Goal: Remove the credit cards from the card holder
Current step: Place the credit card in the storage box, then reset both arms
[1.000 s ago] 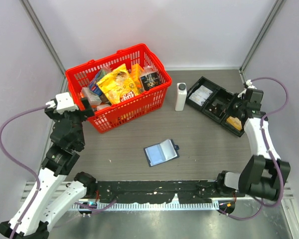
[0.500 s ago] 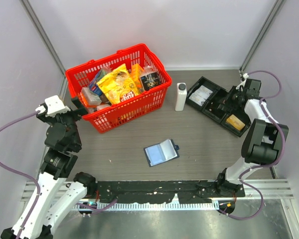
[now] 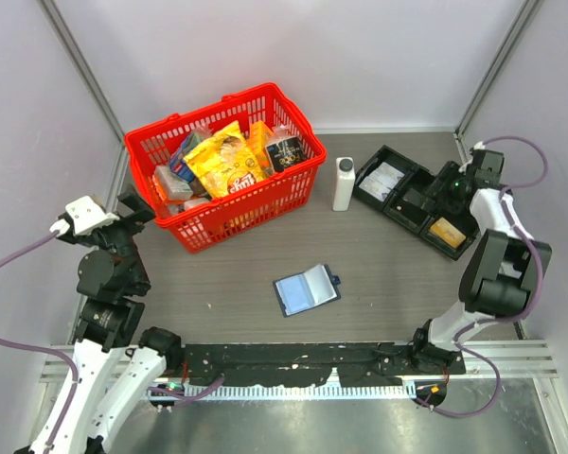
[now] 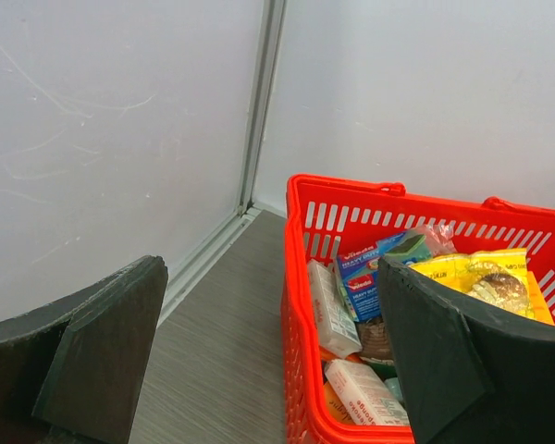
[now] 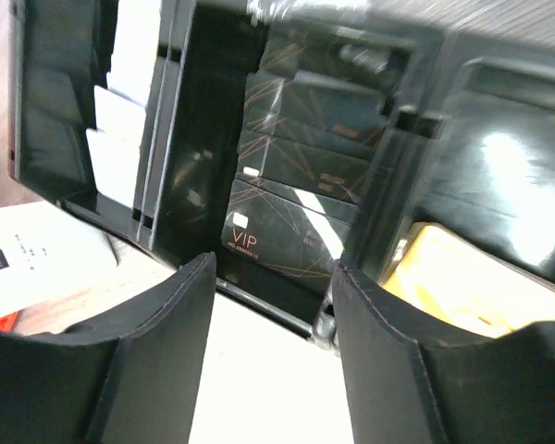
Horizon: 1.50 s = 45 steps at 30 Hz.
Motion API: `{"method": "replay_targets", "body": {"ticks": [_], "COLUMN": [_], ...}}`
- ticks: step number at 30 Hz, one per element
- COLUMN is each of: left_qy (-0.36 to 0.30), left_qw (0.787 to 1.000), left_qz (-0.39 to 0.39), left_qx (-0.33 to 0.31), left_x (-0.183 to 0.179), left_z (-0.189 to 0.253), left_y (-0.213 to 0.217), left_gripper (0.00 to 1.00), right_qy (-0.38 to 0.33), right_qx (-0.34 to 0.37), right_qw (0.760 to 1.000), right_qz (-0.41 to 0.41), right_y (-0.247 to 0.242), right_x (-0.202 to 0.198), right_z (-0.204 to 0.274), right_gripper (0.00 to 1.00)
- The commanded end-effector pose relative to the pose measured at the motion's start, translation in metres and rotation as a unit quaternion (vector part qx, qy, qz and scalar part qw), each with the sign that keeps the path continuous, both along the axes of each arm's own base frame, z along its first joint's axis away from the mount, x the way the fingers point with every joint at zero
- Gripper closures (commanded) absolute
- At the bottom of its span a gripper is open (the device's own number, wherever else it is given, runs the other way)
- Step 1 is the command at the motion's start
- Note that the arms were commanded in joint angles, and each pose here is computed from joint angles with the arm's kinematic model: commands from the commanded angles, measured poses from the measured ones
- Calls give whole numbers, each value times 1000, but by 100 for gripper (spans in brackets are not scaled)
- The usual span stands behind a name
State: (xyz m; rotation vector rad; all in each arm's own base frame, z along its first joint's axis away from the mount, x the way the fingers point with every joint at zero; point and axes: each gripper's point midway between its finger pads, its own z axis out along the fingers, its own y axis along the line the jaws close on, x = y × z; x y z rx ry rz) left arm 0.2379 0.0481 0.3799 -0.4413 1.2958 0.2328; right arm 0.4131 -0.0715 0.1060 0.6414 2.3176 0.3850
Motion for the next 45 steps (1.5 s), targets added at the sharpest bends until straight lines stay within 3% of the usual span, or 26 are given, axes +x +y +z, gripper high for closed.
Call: {"method": "replay_targets", "body": {"ticks": [1,4,8,16,21,29,32,33,38,45], "left_qy": [-54,-58,-75,-113,-108,-90,-82,-78,-36,-20], "left_qw": [998,998,996,991,991,990,991,991,995,996], "left_qz": [17,23,33,5,-11,-20,-36,-38,-31,-41], "left_qx": [-30,-30,-43,-65,-73,-103,-103,-102,-86,-77], "left_x": [-10,-14,-26,-59,-72,-71,-62,-60,-47,-38], "left_z": [18,20,27,27,6,-30,-35,-36,-48,-51], "left_y": [10,13,20,23,23,20,12,11,8,3], "left_gripper": [0,0,0,0,0,0,0,1,0,0], "right_qy": [-105,-158,-261,-381,-427,-486,-493,-512,-521,-519], "right_qx": [-111,-135,-164,-249,-269,-248,-234,-224,-220,-213], "right_qw": [982,967,936,863,826,799,800,789,781,791], "right_qz": [-111,-146,-172,-218,-252,-252,-250,-255,-264,-246], "right_y": [-43,-46,-36,-12,-15,-8,-4,-4,-5,3], "right_x": [-14,-35,-84,-173,-216,-229,-226,-229,-228,-224], "right_z": [107,149,224,285,271,236,224,232,222,218], "right_gripper": [39,30,29,21,18,18,18,18,18,18]}}
